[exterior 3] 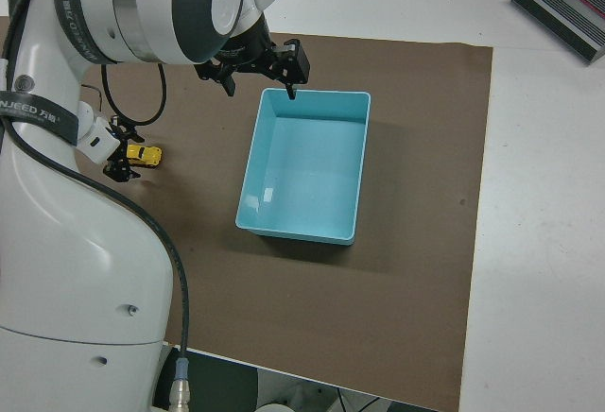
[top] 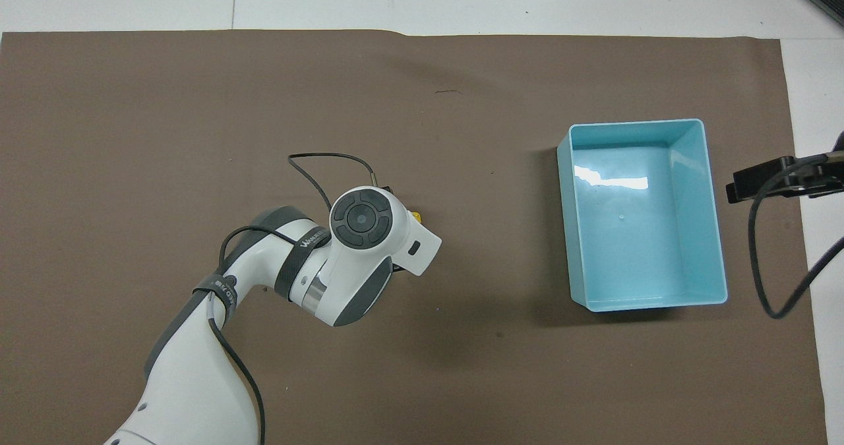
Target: Wind up and store yellow beetle car
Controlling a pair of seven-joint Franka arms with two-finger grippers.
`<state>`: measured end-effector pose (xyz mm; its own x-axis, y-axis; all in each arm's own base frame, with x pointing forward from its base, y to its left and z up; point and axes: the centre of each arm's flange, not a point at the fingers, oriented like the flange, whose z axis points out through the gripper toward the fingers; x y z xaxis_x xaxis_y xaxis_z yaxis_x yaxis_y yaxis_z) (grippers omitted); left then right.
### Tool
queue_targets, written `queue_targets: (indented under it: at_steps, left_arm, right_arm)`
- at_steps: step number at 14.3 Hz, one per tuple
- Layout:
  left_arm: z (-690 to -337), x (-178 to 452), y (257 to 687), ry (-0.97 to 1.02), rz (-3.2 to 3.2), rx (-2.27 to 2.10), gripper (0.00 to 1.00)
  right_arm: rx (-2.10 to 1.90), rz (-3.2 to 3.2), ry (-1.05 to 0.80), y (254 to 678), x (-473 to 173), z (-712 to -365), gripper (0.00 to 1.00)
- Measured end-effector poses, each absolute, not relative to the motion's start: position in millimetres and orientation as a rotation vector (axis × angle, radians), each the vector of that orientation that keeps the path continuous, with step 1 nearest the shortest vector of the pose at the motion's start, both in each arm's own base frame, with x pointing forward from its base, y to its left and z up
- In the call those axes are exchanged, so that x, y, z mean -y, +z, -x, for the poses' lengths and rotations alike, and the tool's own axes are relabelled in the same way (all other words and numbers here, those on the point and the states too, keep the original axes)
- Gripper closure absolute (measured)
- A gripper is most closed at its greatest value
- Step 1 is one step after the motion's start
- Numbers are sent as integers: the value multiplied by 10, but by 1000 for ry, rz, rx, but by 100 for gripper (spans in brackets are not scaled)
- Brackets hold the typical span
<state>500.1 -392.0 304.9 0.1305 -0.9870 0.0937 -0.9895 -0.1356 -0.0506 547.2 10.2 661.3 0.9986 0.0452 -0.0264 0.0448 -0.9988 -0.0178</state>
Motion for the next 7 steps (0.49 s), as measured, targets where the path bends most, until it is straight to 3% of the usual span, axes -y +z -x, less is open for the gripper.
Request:
queue_targets:
  at_steps: [1, 3, 7]
  left_arm:
    - [-5005, 3918, 3070, 166, -2346, 2048, 37]
    - [-5013, 3910, 3091, 170, -2348, 2047, 55]
    - [-5021, 3890, 3090, 161, -2349, 2049, 55]
  right_arm:
    - [70, 3123, 42, 6613, -102, -5472, 0]
    - [70, 3123, 42, 6613, -102, -5472, 0]
    - [70, 3123, 42, 6613, -102, -5472, 0]
